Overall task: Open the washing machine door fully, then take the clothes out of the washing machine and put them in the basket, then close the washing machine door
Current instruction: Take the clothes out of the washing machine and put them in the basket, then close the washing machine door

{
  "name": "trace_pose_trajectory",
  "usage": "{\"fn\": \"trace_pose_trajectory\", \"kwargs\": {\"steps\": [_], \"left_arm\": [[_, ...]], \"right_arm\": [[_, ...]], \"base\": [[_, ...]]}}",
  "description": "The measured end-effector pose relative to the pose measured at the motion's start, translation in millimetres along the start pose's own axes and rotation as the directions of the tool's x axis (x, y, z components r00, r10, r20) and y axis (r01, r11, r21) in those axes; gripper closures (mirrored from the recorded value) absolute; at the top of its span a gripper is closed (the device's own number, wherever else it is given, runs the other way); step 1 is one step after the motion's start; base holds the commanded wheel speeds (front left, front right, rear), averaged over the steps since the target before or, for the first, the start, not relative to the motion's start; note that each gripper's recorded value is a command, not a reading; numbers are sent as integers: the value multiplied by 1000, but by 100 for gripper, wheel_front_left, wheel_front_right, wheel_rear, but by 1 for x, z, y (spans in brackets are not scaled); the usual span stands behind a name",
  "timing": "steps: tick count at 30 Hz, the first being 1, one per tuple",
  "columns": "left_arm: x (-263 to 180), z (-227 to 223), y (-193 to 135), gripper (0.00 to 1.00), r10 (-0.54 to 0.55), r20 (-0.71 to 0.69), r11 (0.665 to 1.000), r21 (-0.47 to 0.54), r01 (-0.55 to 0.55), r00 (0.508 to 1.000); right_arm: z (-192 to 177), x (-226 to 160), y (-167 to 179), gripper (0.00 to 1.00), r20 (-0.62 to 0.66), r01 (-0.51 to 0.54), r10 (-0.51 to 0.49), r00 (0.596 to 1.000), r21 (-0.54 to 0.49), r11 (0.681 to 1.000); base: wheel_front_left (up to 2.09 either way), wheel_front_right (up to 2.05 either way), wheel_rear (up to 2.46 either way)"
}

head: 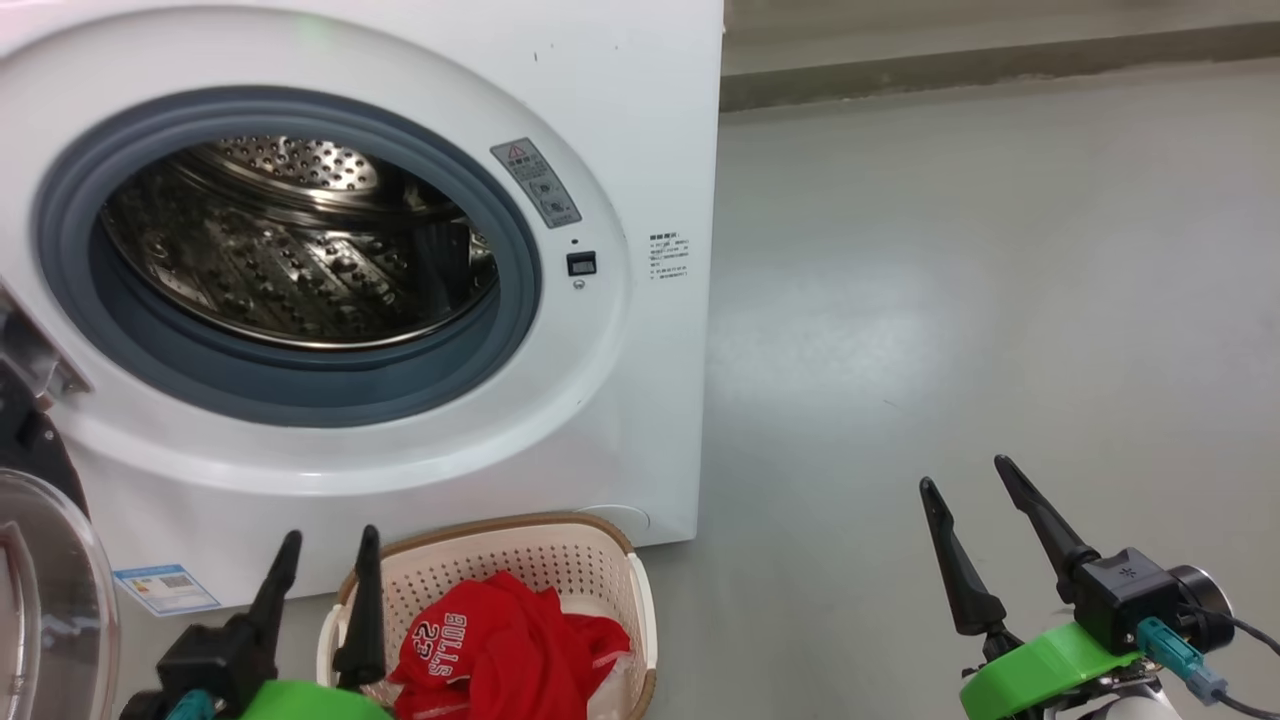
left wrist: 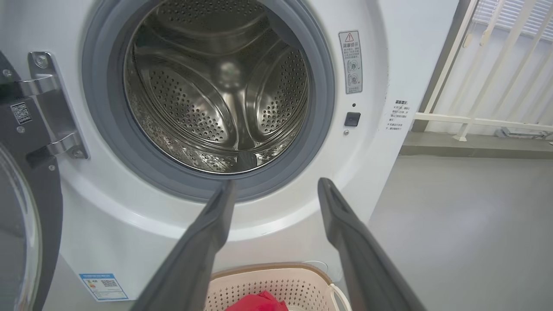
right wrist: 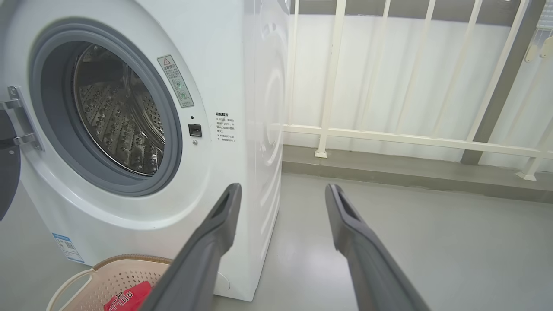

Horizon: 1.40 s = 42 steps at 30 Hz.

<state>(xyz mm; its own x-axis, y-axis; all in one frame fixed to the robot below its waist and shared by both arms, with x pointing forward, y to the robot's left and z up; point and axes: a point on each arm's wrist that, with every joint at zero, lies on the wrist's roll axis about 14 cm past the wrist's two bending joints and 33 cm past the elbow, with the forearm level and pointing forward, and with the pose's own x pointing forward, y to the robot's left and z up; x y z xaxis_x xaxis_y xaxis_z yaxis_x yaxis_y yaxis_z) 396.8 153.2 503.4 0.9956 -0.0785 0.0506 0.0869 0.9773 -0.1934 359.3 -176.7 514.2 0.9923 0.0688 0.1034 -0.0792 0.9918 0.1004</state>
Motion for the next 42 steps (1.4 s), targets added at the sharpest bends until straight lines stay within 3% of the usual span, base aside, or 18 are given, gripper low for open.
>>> {"fn": "trace_pose_trajectory", "kwargs": {"steps": [22,42], "left_arm": [[-41,8,19,0,77,17,997,13,-77,997],[-42,14,23,0,87,31,996,19,-87,996]], "right_arm": [[18,-23,-5,0,58,23,-22,998,-16,1000],[11,-30,-2,0,36,17,-16,999,-14,1000]], "base": [[0,0,0],[-5,5,0]]}}
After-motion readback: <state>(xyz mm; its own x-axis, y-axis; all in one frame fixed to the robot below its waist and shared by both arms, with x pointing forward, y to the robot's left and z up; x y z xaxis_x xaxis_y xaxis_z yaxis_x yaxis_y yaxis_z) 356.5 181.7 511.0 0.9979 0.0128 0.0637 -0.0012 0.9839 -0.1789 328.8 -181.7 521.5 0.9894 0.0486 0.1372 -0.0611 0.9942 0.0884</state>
